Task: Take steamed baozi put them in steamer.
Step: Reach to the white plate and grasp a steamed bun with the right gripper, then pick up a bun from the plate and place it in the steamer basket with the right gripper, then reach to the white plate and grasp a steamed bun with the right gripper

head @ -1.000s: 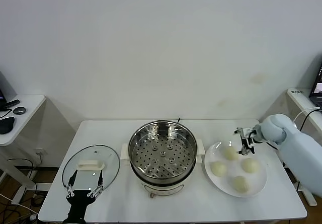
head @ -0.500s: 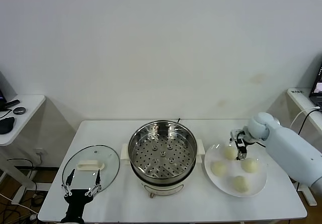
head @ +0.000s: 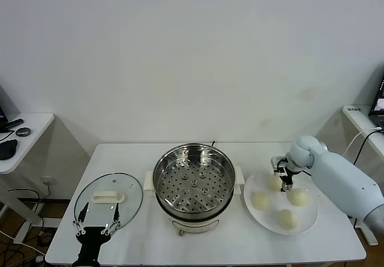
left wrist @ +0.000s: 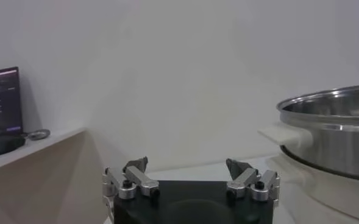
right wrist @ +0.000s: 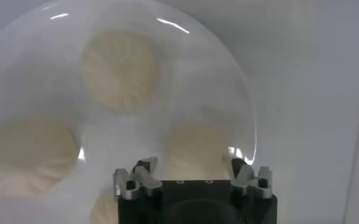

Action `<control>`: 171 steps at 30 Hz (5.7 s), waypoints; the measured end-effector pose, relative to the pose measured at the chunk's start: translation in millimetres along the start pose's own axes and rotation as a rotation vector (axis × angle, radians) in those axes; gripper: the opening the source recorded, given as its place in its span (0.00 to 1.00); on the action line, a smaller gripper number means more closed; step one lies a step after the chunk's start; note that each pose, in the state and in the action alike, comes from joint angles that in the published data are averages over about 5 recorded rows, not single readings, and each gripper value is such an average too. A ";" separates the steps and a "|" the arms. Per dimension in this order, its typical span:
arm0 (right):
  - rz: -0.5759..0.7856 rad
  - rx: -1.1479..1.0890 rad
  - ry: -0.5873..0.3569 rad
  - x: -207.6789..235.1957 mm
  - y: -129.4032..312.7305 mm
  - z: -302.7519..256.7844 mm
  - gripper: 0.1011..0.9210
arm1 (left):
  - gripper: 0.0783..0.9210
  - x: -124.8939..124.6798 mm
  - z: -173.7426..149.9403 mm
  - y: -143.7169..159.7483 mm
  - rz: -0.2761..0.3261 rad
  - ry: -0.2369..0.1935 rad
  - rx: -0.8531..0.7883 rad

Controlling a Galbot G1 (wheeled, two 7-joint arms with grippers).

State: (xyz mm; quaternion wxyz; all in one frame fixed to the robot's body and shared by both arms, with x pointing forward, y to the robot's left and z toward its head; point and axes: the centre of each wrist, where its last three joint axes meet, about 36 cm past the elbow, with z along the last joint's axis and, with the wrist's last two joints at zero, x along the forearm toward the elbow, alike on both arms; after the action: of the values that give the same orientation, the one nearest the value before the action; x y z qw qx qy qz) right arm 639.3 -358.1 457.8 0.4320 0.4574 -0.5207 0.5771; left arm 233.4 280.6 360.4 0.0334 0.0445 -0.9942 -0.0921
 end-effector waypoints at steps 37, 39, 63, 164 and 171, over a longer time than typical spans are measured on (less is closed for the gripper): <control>0.213 0.407 -0.303 223.9 -70.5 -73.4 0.38 | 0.88 -11.4 -13.5 5.4 -0.001 -0.048 0.005; 0.219 0.489 -0.325 237.9 -73.7 -96.1 0.38 | 0.88 -12.7 -15.2 6.5 -0.005 -0.054 0.004; 0.134 1.296 -0.273 178.1 -66.4 -269.3 0.39 | 0.88 -23.7 -26.3 20.4 -0.077 -0.083 0.002; -0.057 0.081 -0.097 35.1 65.3 -59.2 0.87 | 0.88 -32.9 -16.8 39.9 -0.103 -0.014 -0.050; -0.051 0.065 -0.109 21.7 65.7 -60.9 0.80 | 0.88 -32.0 -16.3 38.8 -0.104 -0.017 -0.049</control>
State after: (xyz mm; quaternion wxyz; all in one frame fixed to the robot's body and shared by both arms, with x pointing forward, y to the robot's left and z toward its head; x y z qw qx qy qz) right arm 566.0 -302.6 463.1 0.4023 0.5152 -0.5125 0.5568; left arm 263.3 318.7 381.7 0.0211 0.0947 -0.9882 -0.1183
